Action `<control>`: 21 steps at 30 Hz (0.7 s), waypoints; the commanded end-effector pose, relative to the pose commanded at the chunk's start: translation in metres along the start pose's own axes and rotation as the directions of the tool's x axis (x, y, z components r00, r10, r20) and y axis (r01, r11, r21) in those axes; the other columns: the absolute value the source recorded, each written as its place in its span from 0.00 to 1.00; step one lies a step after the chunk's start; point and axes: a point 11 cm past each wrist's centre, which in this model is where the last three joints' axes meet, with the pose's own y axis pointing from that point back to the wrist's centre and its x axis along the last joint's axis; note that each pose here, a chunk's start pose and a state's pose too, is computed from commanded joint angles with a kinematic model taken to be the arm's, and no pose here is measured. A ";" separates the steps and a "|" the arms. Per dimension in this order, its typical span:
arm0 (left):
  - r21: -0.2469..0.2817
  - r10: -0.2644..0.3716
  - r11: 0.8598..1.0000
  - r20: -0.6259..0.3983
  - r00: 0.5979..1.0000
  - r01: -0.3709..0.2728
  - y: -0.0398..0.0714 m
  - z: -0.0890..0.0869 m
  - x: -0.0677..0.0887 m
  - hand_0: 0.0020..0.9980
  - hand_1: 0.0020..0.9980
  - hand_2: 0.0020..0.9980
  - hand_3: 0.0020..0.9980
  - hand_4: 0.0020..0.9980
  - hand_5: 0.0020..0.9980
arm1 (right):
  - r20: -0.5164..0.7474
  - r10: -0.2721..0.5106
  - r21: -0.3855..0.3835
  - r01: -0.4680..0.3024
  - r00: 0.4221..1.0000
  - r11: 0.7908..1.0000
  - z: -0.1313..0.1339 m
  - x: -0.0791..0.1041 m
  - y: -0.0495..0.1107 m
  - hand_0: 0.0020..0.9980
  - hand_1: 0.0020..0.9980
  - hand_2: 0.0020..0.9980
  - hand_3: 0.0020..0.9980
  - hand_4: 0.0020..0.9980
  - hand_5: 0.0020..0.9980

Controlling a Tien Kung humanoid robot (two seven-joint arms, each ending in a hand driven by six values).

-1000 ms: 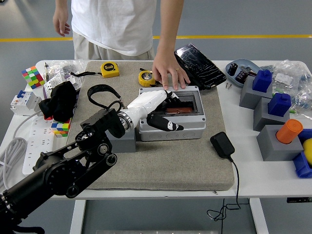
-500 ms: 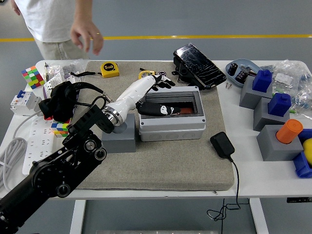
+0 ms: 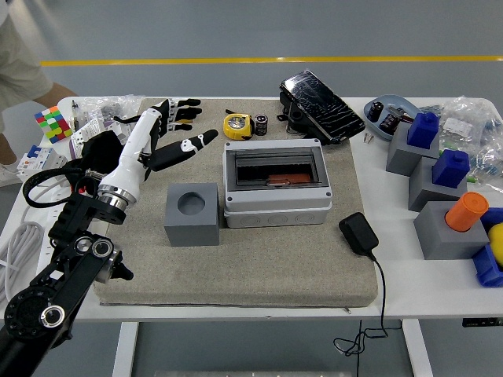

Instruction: Fetch the battery,place it into the box,close the lid of the box

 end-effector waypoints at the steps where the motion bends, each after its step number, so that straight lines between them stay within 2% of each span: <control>1: 0.006 0.009 1.000 0.001 1.000 -0.009 0.003 -0.003 0.003 0.61 0.72 0.68 0.69 1.00 0.43 | -0.002 0.001 -0.002 -0.001 1.000 1.000 0.001 0.001 0.000 0.64 0.67 0.67 0.60 0.99 0.60; 9: 0.044 0.058 0.997 -0.016 0.998 -0.058 0.030 -0.024 0.026 0.58 0.70 0.67 0.67 1.00 0.43 | 0.010 0.011 -0.021 -0.011 1.000 1.000 0.009 0.005 -0.001 0.64 0.67 0.67 0.60 0.99 0.60; 10: 0.047 0.062 0.997 -0.020 0.998 -0.061 0.032 -0.026 0.028 0.54 0.68 0.66 0.65 1.00 0.42 | 0.014 0.011 -0.022 -0.011 1.000 1.000 0.009 0.005 -0.001 0.64 0.67 0.67 0.60 0.99 0.60; 12: 0.051 0.072 0.996 -0.022 0.997 -0.070 0.036 -0.029 0.031 0.54 0.68 0.66 0.65 1.00 0.42 | 0.022 0.009 -0.024 -0.009 1.000 1.000 0.011 0.003 -0.001 0.64 0.67 0.67 0.60 0.99 0.60; 16: 0.045 0.098 0.994 -0.037 0.995 -0.096 0.041 -0.030 0.037 0.52 0.66 0.65 0.63 1.00 0.43 | 0.032 0.005 -0.020 -0.004 0.999 1.000 0.011 0.001 -0.001 0.64 0.67 0.67 0.60 0.99 0.60; 21: 0.026 0.116 0.993 -0.037 0.993 -0.115 0.041 -0.026 0.044 0.52 0.66 0.65 0.63 1.00 0.43 | 0.014 0.007 -0.012 -0.006 1.000 1.000 0.004 0.003 0.000 0.64 0.67 0.67 0.60 0.99 0.60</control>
